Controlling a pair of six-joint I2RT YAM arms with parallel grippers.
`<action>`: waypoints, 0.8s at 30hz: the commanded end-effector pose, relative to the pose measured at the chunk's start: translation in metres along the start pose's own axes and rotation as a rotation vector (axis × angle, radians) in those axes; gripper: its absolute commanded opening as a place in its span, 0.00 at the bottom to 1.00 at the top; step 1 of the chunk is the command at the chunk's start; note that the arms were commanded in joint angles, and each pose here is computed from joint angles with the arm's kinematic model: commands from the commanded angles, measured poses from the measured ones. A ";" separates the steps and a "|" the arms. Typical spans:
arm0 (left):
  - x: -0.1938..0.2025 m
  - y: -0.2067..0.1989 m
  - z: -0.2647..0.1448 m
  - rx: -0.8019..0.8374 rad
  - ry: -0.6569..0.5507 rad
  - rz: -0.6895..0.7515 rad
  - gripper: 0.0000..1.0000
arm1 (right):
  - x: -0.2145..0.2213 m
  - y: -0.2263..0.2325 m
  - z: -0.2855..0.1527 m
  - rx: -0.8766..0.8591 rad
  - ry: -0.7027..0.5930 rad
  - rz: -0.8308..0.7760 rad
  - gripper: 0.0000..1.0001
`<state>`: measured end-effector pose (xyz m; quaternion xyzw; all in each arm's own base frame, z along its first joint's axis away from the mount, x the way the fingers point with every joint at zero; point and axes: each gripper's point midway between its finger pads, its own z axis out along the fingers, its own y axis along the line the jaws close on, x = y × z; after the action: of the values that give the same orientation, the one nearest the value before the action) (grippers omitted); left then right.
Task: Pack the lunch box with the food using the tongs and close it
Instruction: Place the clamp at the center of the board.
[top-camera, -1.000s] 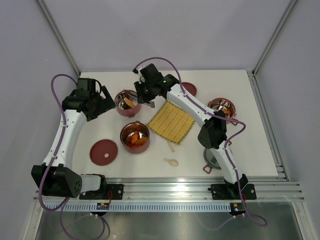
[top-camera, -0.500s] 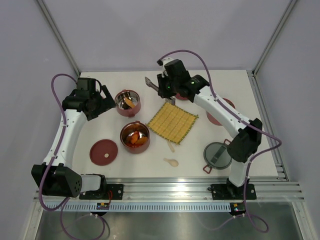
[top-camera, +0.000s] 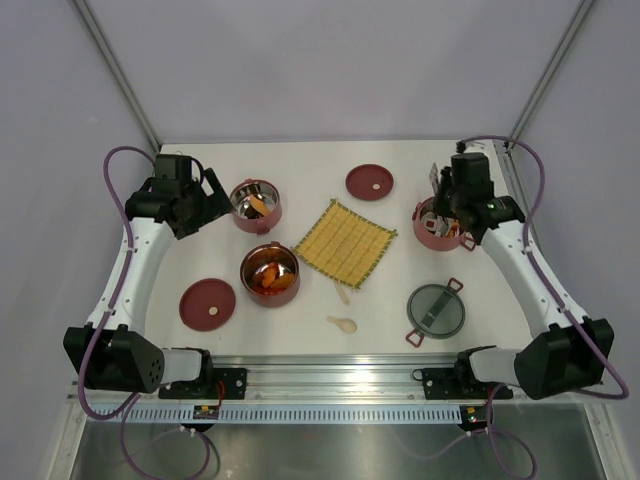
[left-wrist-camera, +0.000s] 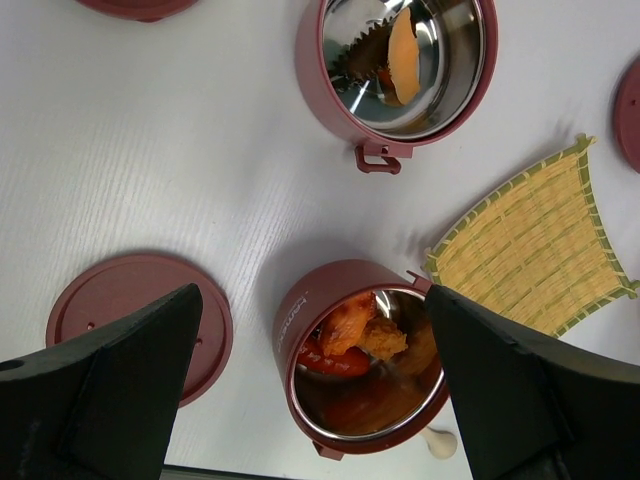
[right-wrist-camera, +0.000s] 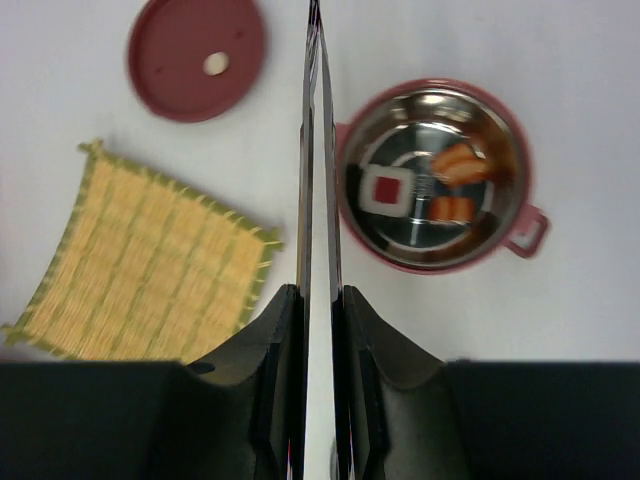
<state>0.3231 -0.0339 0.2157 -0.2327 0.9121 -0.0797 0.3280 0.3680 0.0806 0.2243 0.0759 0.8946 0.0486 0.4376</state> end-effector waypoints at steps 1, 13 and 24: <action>-0.009 -0.009 0.001 0.043 -0.028 0.001 0.99 | -0.029 -0.045 -0.013 0.103 -0.144 0.146 0.18; -0.007 -0.008 -0.002 0.050 -0.031 0.005 0.99 | -0.064 -0.081 0.044 0.164 -0.082 0.223 0.18; -0.005 -0.005 -0.004 0.043 -0.031 0.007 0.99 | -0.105 -0.077 0.126 0.219 -0.060 0.372 0.15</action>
<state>0.3219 -0.0363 0.2113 -0.2307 0.9137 -0.0852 0.3234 0.4994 -0.0107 0.1962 0.2611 0.8754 0.0156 0.4066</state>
